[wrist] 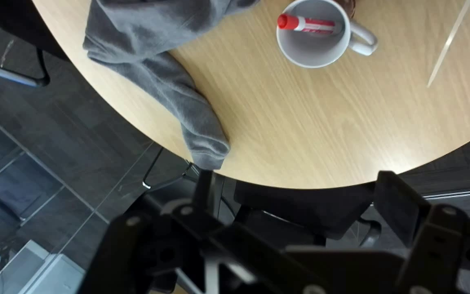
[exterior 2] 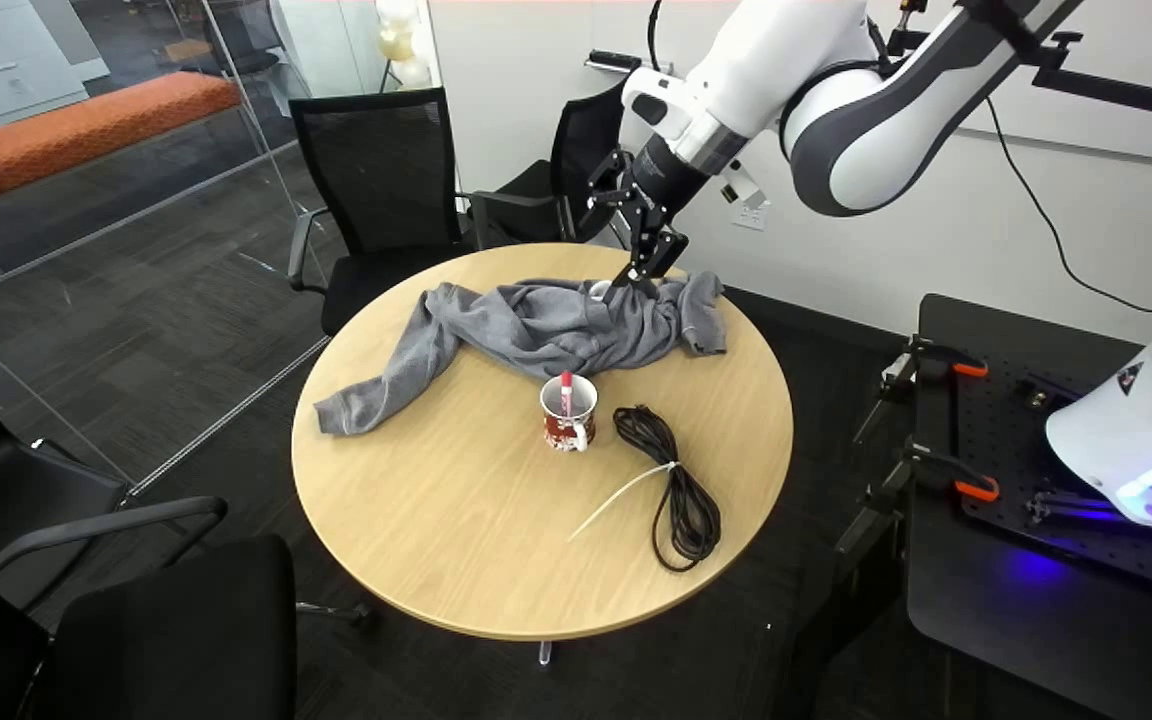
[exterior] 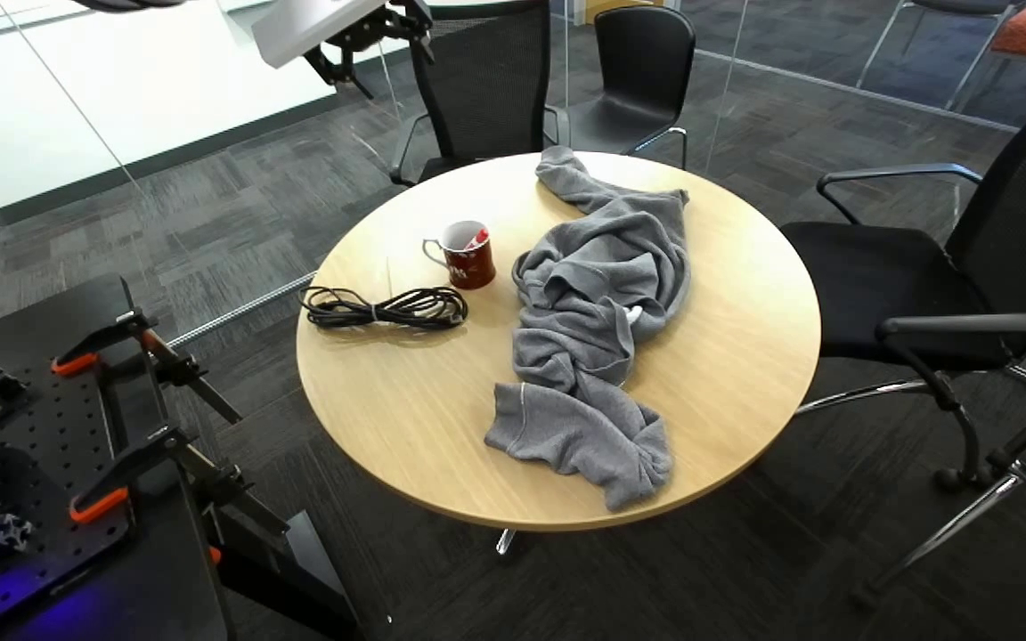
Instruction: Put the marker in the mug
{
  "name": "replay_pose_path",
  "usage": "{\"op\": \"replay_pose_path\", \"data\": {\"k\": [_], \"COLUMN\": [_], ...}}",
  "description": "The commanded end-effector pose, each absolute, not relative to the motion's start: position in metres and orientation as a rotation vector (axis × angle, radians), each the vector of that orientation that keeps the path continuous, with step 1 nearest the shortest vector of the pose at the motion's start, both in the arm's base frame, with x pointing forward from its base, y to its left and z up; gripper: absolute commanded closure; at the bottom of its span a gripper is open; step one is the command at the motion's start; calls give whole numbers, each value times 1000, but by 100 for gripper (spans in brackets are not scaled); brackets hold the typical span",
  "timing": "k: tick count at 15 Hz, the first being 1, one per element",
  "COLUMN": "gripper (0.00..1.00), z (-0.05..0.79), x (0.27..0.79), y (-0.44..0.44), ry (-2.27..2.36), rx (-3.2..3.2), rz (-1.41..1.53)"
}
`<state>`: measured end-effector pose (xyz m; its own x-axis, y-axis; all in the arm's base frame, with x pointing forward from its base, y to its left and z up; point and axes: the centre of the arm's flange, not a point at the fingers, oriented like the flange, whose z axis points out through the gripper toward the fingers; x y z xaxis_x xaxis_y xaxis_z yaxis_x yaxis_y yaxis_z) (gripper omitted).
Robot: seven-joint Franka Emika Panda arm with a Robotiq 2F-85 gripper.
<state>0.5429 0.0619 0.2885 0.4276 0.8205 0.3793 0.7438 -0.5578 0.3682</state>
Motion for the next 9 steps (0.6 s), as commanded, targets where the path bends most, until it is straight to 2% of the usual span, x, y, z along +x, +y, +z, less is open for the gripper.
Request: {"op": "replay_pose_path", "data": {"k": [1, 9], "gripper": [0, 0], "z": [302, 295], "x": [522, 527], "y": [67, 62], "ry": [1306, 1328], "rx": [2597, 2593], "rz": [627, 622]}}
